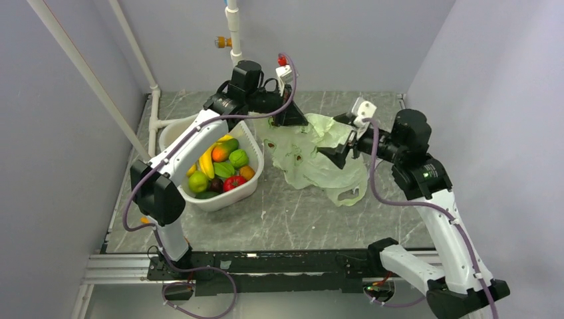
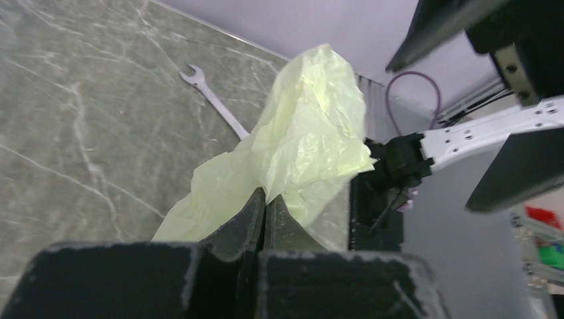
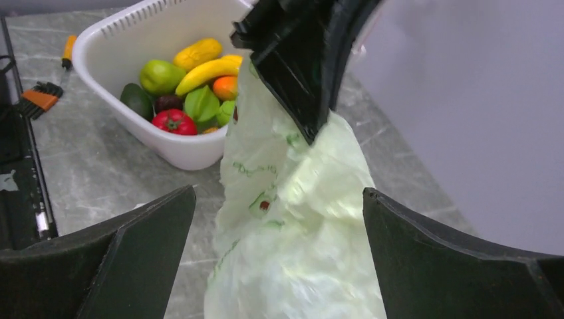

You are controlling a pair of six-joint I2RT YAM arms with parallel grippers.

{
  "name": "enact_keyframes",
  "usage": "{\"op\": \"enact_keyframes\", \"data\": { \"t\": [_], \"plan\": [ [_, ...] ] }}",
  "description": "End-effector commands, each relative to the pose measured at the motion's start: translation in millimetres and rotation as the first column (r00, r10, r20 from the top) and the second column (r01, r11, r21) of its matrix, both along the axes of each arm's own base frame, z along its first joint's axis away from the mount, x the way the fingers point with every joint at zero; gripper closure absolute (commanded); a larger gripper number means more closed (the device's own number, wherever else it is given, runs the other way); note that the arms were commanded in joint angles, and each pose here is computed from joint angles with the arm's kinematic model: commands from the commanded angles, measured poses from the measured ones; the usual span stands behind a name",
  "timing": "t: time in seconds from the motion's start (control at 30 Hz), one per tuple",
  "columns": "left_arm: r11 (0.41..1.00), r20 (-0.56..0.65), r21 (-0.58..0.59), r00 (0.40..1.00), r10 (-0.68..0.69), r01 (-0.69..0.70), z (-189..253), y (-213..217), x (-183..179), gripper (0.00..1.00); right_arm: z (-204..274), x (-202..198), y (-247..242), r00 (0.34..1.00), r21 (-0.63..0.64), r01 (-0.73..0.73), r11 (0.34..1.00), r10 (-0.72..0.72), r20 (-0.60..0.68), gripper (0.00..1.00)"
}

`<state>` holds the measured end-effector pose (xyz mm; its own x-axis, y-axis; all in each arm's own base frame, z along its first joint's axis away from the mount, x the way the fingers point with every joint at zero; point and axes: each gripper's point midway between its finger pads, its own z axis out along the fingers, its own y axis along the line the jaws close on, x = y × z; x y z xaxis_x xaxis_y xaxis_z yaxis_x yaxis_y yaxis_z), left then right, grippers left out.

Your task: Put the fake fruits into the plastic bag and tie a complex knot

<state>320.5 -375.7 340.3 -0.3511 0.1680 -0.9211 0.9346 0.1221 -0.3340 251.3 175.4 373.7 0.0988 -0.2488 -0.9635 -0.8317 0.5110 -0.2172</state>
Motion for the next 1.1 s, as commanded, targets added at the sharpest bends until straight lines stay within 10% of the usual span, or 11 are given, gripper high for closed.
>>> {"op": "enact_keyframes", "data": {
  "t": [0.0, 0.3, 0.37, 0.5, 0.67, 1.07],
  "plan": [
    [0.996, -0.080, -0.070, 0.994, -0.069, 0.063, 40, -1, -22, 1.00, 6, 21, 9, 0.982, -0.083, 0.072, 0.994, -0.056, 0.182, 0.00],
    [0.965, -0.049, -0.100, 0.968, -0.247, 0.241, 52, 1, -57, 1.00, -11, 55, 10, 0.925, -0.180, 0.175, 0.968, -0.099, 0.367, 0.06],
    [0.962, -0.027, -0.073, 0.964, -0.265, 0.263, 51, 0, -62, 1.00, -13, 54, 15, 0.929, -0.197, 0.149, 0.969, -0.069, 0.365, 0.27],
    [0.977, 0.049, -0.050, 0.978, -0.204, 0.206, 56, 14, -51, 0.92, -16, 46, 13, 0.942, -0.218, 0.128, 0.967, -0.050, 0.333, 1.00],
    [0.997, 0.292, -0.072, 0.955, 0.043, -0.023, 88, 91, 0, 0.04, -23, 27, 2, 0.961, -0.207, 0.127, 0.970, -0.069, 0.266, 1.00],
    [0.993, 0.435, 0.109, 0.901, -0.012, -0.040, 56, 140, -29, 0.01, -25, 24, 7, 0.982, -0.145, 0.121, 0.982, -0.096, 0.165, 1.00]
  ]
}}
